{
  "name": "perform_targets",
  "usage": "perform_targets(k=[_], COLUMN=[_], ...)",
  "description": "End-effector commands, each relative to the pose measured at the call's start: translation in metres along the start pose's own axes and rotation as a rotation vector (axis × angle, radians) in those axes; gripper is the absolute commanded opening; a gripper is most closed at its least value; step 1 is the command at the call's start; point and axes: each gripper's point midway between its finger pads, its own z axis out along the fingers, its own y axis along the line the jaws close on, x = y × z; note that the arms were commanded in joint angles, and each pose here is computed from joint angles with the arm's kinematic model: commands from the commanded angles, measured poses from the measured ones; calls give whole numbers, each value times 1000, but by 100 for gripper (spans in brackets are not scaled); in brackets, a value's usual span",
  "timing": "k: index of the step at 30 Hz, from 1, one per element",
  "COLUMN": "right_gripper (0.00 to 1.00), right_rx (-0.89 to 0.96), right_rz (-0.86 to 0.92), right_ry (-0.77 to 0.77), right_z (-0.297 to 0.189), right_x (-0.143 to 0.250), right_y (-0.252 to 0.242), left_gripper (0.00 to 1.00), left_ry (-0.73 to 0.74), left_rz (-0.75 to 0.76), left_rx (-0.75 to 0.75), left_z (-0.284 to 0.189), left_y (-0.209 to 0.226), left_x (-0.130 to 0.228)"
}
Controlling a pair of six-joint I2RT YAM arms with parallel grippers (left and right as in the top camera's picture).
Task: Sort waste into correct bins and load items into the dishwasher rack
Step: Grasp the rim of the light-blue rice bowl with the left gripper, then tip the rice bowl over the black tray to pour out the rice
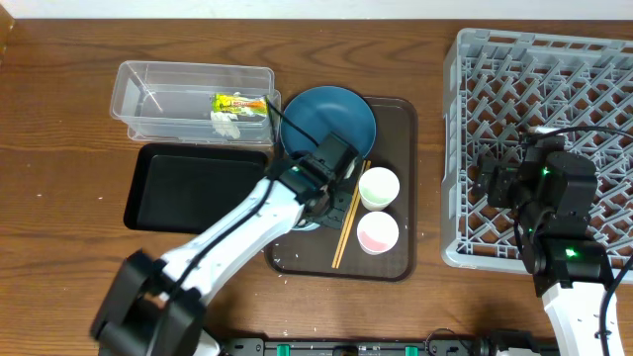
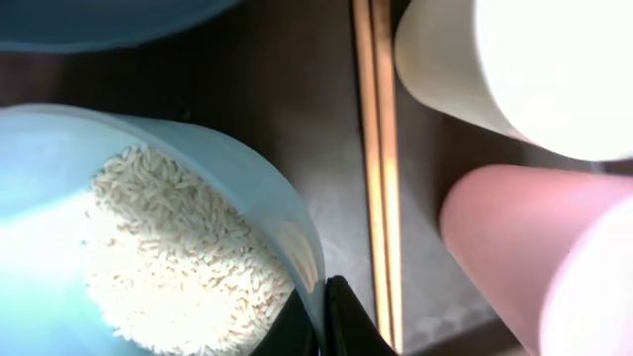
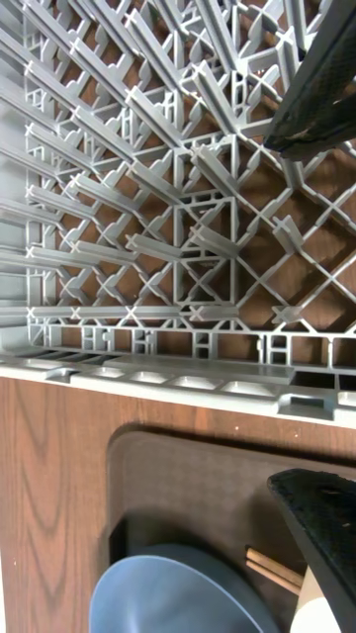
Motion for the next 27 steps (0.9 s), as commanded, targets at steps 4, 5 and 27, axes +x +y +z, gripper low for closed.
perform_targets(k=[4,5,27], right_gripper=[99,99,99], right_rx=[-18,-18,-17], right_rz=[-2,-2,-2], right_ry=[-21,-21,-20], right_z=[-3,-3,-3], right_x=[-9,-9,-9], right_y=[6,6,6], left_gripper=[6,6,6], left_ry=[-119,-128,-404], left_rz=[-93,-116,-533], left_rx=[8,4,914], left_z=[-48,-52,-113], left_y=[26,34,157], left_x=[-18,-18,-24])
